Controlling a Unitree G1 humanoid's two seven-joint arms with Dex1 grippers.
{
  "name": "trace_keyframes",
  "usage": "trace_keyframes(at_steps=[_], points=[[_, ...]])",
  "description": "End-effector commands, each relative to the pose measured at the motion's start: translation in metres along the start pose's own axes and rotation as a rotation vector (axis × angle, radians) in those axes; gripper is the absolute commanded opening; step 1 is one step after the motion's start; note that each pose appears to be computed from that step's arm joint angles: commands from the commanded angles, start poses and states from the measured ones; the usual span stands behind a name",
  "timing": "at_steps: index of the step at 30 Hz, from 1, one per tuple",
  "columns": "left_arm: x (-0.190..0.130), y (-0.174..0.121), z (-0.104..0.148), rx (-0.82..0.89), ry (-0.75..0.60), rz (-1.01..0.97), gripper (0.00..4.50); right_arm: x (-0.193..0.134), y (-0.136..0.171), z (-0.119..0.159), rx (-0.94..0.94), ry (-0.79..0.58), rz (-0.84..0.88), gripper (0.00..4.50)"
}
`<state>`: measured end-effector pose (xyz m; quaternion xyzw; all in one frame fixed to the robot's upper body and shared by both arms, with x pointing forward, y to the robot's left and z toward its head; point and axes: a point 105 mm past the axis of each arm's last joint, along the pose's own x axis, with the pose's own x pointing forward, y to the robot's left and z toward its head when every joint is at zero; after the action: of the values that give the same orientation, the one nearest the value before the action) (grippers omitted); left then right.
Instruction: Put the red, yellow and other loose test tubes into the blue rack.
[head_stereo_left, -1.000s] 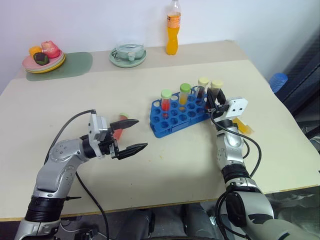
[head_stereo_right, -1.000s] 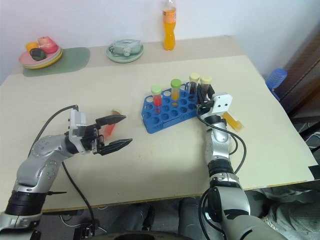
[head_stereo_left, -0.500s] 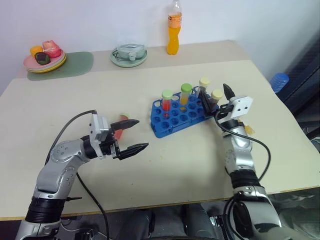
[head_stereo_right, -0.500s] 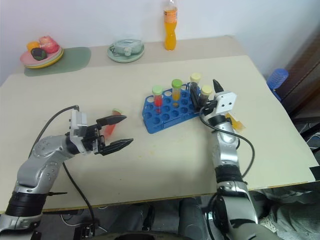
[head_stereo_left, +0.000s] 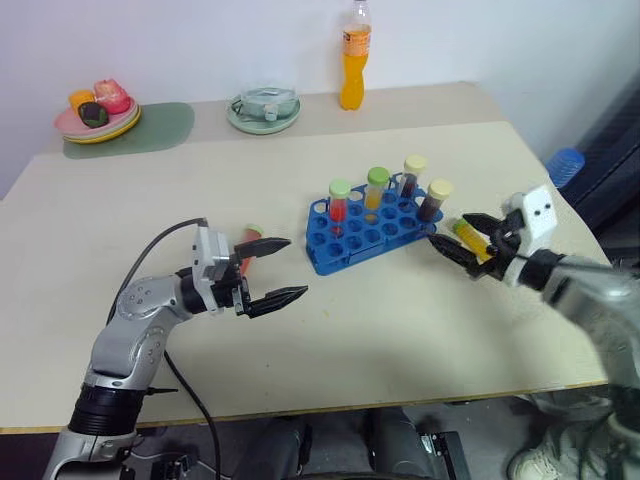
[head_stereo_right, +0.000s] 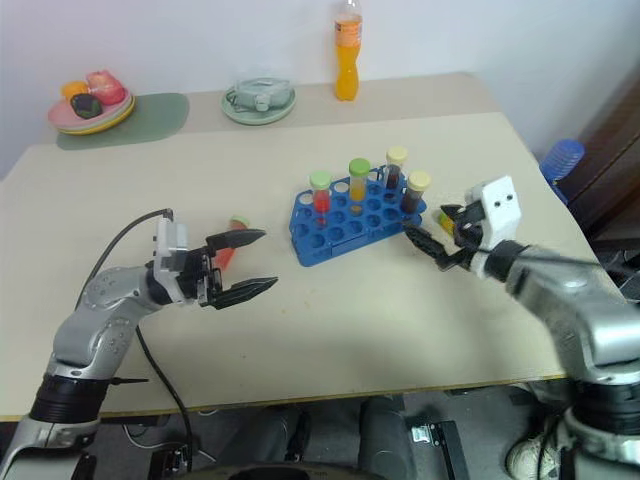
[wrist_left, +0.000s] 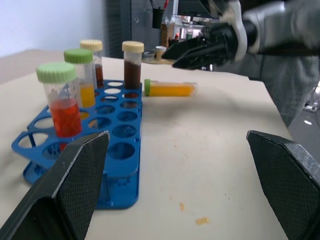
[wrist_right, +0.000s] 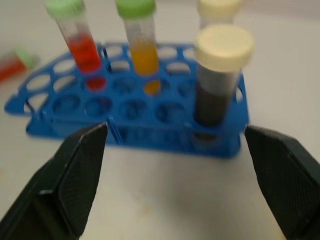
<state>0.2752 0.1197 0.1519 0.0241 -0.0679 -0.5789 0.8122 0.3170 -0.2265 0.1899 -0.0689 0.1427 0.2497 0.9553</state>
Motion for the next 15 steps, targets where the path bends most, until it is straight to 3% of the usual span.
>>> trace_keyframes(at_steps=[1, 7, 15], points=[[0.005, -0.001, 0.006, 0.044, -0.016, -0.029, 4.50, -0.004, -0.033, -0.004, 0.015, 0.154, -0.088, 4.46], [0.008, -0.002, 0.004, 0.047, -0.017, -0.039, 4.50, 0.006, -0.053, -0.008, -0.053, 0.308, -0.097, 4.46], [0.007, -0.007, 0.003, 0.049, -0.013, -0.032, 4.50, 0.022, -0.065, -0.011, -0.010, 0.381, -0.057, 4.46]])
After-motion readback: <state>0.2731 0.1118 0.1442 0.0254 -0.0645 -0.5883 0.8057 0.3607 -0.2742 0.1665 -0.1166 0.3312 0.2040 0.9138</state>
